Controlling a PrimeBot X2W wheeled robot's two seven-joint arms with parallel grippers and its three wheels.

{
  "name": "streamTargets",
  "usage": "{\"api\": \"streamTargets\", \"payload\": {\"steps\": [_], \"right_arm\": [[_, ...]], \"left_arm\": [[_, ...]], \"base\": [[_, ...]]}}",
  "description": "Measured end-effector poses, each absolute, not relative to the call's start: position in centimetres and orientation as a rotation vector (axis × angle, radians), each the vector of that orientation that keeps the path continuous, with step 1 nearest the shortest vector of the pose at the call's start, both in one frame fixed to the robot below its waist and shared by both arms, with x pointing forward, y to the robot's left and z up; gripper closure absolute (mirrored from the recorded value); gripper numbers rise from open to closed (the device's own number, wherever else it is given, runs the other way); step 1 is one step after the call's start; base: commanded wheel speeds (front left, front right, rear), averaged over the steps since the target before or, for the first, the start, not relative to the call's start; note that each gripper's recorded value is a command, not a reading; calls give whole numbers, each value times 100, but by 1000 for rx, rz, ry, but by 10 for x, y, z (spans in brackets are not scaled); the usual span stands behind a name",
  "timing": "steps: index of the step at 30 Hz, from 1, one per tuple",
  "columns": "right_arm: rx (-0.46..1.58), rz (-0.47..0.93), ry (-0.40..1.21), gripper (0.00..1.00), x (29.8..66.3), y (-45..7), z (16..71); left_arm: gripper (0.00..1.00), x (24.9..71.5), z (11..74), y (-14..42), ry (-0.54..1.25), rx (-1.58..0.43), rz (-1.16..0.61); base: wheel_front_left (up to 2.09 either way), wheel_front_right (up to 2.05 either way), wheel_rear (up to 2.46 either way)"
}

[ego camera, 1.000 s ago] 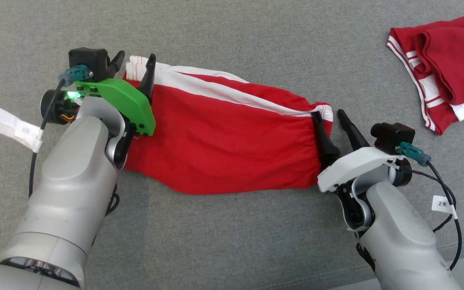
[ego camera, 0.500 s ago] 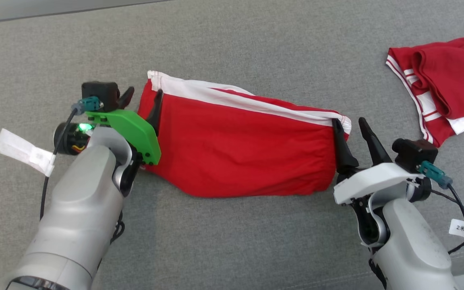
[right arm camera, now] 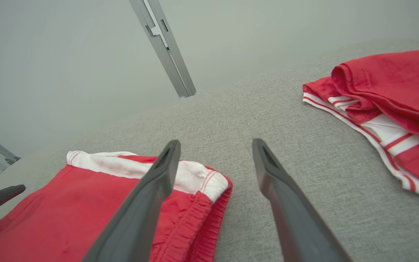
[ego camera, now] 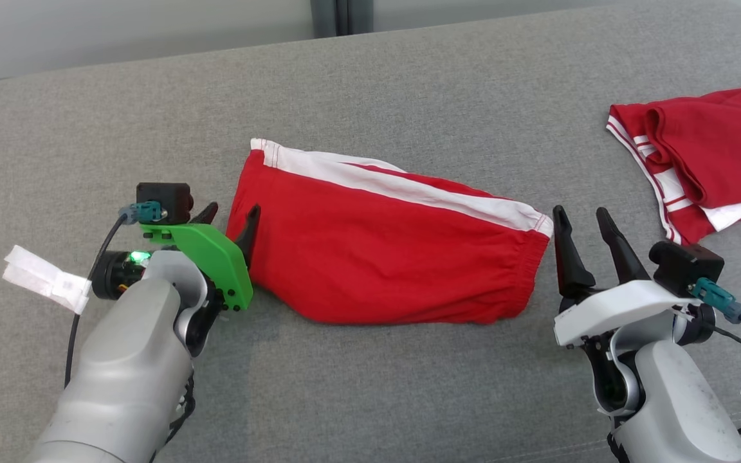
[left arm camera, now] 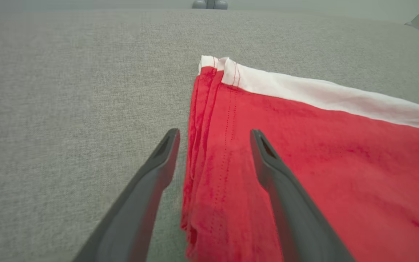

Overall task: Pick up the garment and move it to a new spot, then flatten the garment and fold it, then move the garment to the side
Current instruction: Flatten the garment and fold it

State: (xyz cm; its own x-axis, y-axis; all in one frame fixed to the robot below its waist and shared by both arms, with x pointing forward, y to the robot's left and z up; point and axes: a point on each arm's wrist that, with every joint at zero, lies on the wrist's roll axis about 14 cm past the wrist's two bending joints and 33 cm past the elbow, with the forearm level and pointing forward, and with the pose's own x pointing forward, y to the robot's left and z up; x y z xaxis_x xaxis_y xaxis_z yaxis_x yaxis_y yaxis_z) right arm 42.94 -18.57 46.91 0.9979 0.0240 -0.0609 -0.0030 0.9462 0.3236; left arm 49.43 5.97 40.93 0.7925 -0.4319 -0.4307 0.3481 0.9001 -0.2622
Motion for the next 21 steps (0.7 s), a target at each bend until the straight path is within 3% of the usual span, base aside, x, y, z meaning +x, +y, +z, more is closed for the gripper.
{"api": "streamTargets", "payload": {"steps": [15, 16, 17, 21], "right_arm": [[304, -11, 52, 0, 420, -198, 477], [304, -12, 51, 0, 420, -199, 478], [303, -15, 50, 0, 419, -200, 478], [307, -24, 52, 0, 416, -202, 477]], "left_arm": [[2, 477, 370, 60, 713, -189, -409], [30, 477, 370, 59, 715, -187, -412], [100, 477, 370, 57, 714, -189, -416], [100, 478, 377, 51, 686, -200, -430]], "base": [[0, 0, 0], [0, 0, 0], [0, 0, 0], [0, 0, 0]]}}
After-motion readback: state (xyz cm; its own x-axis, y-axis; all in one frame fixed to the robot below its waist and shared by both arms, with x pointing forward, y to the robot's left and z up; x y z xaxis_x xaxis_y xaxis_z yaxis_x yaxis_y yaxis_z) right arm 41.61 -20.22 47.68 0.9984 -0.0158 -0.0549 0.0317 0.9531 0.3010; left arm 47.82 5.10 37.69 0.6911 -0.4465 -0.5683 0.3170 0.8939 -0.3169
